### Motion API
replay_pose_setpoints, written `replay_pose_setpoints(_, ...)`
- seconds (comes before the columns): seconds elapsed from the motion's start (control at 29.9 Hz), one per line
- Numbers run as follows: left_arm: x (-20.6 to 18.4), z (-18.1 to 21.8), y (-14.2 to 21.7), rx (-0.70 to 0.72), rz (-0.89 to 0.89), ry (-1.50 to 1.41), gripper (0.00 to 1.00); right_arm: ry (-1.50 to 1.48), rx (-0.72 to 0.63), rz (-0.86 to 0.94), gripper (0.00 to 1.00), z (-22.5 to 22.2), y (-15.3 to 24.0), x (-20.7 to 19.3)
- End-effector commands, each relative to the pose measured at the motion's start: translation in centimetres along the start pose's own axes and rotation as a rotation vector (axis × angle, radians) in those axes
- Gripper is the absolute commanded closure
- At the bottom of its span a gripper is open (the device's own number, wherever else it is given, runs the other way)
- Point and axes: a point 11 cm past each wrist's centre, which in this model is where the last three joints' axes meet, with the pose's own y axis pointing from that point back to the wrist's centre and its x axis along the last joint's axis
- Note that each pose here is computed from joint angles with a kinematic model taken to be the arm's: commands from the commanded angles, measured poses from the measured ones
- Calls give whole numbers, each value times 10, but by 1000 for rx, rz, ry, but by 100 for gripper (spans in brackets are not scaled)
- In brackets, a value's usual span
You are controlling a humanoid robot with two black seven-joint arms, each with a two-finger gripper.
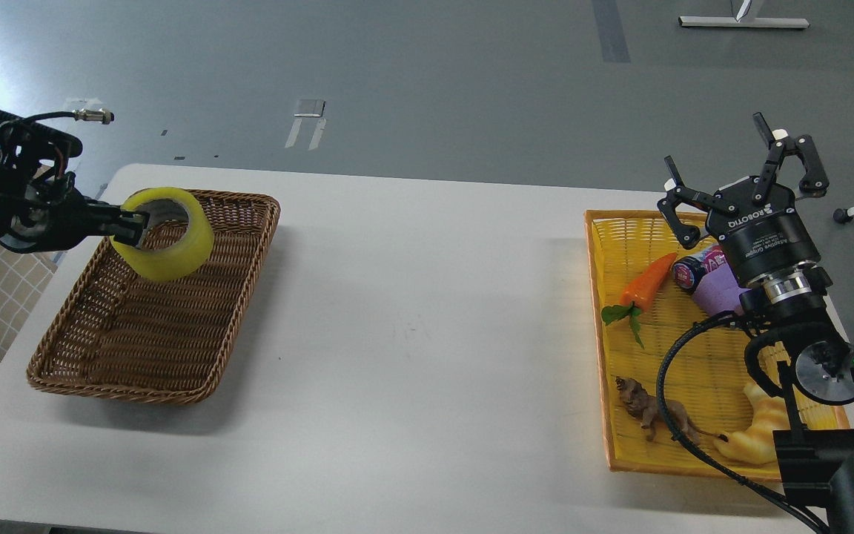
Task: Place and transfer tape with both arms
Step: 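Lift the tape roll and carry it over the wicker basket, then lower the tape roll into the basket and open the left gripper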
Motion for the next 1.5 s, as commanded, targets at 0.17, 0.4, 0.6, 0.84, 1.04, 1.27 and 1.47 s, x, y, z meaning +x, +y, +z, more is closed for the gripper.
replay_pose_setpoints(0.17,-30,-3,-9,1,-22,24,100,0,0,2,1,0,1,1)
replay_pose_setpoints(0.4,-38,-11,-13,23,-29,41,100,0,0,2,1,0,1,1)
replay_pose_setpoints(0.6,-53,-10,-22,25,-47,53,100,0,0,2,1,0,1,1)
replay_pose_setpoints(0.84,-60,-9,-27,25,-59,59,100,0,0,2,1,0,1,1)
replay_pose_setpoints(1.04,-61,-9,-27,26,-62,62,100,-1,-1,4,1,1,2,1)
replay_pose_setpoints(1.27,-61,-10,-27,27,-62,63,100,0,-2,2,1,1,1,0)
replay_pose_setpoints(1.47,-61,-6,-29,19,-61,62,75,0,-1,0,1,1,1,0)
